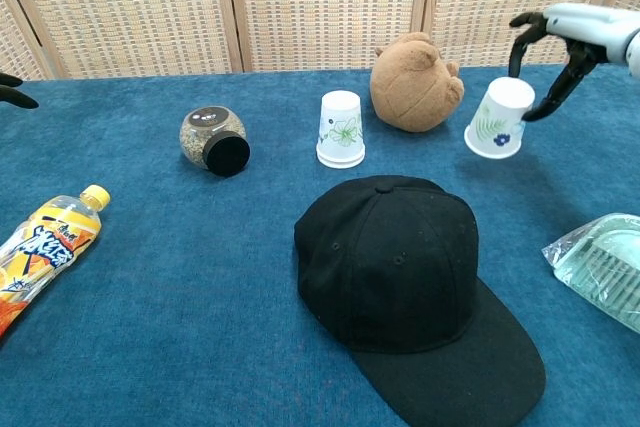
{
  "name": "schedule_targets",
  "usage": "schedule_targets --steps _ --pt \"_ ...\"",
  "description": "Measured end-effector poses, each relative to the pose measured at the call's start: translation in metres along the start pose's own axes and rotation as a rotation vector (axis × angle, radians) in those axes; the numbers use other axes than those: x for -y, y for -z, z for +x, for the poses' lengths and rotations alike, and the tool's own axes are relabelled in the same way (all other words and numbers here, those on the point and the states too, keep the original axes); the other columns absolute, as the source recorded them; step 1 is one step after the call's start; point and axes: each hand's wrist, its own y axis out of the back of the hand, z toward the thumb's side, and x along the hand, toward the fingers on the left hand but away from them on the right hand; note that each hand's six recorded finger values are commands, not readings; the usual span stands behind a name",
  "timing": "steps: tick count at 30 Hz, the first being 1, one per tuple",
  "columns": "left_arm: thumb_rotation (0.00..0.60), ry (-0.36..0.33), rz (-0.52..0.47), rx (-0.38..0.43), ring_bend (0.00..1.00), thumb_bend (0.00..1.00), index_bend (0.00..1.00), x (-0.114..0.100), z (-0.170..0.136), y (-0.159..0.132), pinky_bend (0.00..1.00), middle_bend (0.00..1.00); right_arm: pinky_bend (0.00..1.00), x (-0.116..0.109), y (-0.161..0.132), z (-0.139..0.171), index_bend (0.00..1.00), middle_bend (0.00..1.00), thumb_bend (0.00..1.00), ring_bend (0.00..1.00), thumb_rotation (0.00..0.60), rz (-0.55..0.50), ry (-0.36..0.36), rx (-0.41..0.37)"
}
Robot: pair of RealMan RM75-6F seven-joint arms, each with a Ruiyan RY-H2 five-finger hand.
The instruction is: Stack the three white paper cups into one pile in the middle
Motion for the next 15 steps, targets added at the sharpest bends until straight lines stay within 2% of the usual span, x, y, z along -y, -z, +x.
schedule_targets --steps 8,15 --pt "0.6 -0.011 -0.011 0.011 0.0 0.07 0.14 -0.004 -0.001 -0.002 0.0 0.0 0.0 -0.042 -0.032 0.016 0.53 0.05 0.21 0.02 0.6 -0.084 0.096 -0.088" --pt "0.6 -0.011 -0.017 0.014 0.0 0.06 0.14 -0.005 -0.002 -0.001 0.0 0.0 0.0 -0.062 -0.073 0.017 0.53 0.05 0.21 0.02 0.6 -0.106 0.139 -0.166"
